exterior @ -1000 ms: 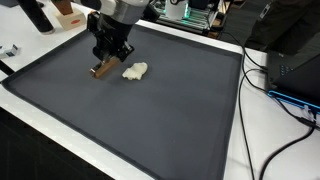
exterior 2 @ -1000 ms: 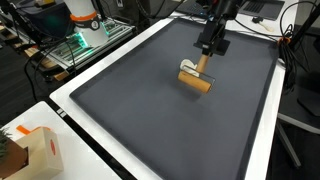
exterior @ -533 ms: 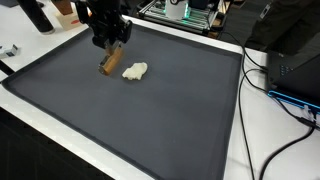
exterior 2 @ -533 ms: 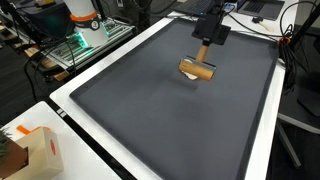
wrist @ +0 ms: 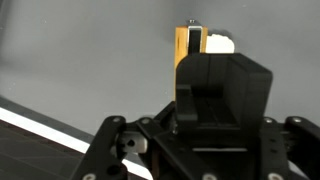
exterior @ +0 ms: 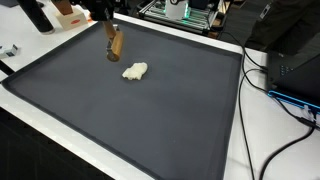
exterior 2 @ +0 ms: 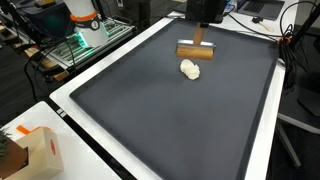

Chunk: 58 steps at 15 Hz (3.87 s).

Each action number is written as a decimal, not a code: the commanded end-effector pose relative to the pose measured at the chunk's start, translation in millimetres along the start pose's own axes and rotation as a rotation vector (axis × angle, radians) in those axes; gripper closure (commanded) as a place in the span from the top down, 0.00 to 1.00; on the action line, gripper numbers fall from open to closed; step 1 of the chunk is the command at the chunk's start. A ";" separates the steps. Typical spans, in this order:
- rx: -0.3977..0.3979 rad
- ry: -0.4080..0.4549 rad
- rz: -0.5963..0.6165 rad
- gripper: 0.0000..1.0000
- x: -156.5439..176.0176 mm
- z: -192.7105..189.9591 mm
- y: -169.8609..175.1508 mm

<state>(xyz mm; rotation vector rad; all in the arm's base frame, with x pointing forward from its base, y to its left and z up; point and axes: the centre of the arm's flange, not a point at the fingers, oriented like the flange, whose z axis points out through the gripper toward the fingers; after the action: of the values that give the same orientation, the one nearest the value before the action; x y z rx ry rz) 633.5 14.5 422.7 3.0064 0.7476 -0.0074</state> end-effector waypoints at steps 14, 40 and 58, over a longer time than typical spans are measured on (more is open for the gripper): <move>0.154 -0.028 -0.753 0.44 -37.1 -46.2 -20.0; 0.022 0.094 -0.930 0.19 -28.2 79.6 -64.3; 0.075 0.073 -0.973 0.19 -28.1 104.7 -68.2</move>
<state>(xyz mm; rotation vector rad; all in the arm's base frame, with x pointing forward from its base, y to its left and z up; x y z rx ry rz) 580.1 57.0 319.6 2.3956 2.0674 0.0617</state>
